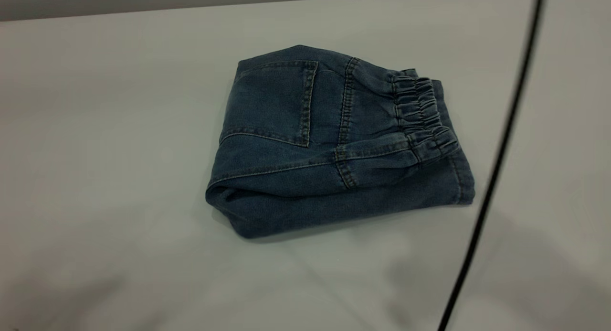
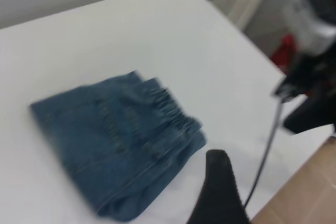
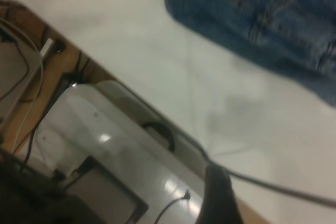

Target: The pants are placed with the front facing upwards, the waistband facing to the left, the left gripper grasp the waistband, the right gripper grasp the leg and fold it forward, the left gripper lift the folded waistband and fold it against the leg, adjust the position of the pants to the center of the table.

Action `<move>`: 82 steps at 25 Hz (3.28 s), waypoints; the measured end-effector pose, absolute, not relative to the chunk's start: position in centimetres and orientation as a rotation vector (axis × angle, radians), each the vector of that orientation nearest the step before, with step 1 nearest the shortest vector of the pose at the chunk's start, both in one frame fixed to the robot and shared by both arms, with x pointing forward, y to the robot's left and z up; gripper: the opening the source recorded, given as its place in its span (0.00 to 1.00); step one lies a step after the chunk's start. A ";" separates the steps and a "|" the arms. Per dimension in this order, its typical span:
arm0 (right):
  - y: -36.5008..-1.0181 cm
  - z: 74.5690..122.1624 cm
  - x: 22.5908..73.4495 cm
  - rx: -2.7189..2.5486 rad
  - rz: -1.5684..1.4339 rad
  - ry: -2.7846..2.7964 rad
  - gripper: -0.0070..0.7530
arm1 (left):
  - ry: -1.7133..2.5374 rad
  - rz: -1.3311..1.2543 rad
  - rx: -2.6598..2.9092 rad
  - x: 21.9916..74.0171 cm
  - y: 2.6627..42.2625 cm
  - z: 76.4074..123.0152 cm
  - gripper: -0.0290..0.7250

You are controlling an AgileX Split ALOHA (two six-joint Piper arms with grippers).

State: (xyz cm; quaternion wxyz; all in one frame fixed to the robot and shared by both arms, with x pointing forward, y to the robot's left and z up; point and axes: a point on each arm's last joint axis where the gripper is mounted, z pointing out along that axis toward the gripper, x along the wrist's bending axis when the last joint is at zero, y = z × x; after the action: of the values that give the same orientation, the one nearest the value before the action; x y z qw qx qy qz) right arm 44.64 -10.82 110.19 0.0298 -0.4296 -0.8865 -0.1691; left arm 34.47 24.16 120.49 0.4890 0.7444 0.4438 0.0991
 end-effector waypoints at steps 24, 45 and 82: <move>-26.3 115.2 26.2 -1.347 -1.410 -2.726 0.57 | 1.461 0.666 1.745 23.4 28.5 107.0 0.67; -28.3 105.3 24.5 -1.340 -1.534 -2.789 0.57 | 1.475 0.734 1.687 24.7 28.9 105.2 0.67; -28.8 105.5 23.1 -2.216 -1.702 -2.490 0.57 | 1.455 0.826 1.598 23.2 28.9 105.2 0.67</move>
State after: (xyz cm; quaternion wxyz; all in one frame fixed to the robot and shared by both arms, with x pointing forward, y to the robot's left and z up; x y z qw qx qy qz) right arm 23.11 -28.83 105.46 -0.2963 -0.5655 -0.6354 -0.4343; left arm 23.24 28.87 105.19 0.4025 0.6323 0.5757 0.3270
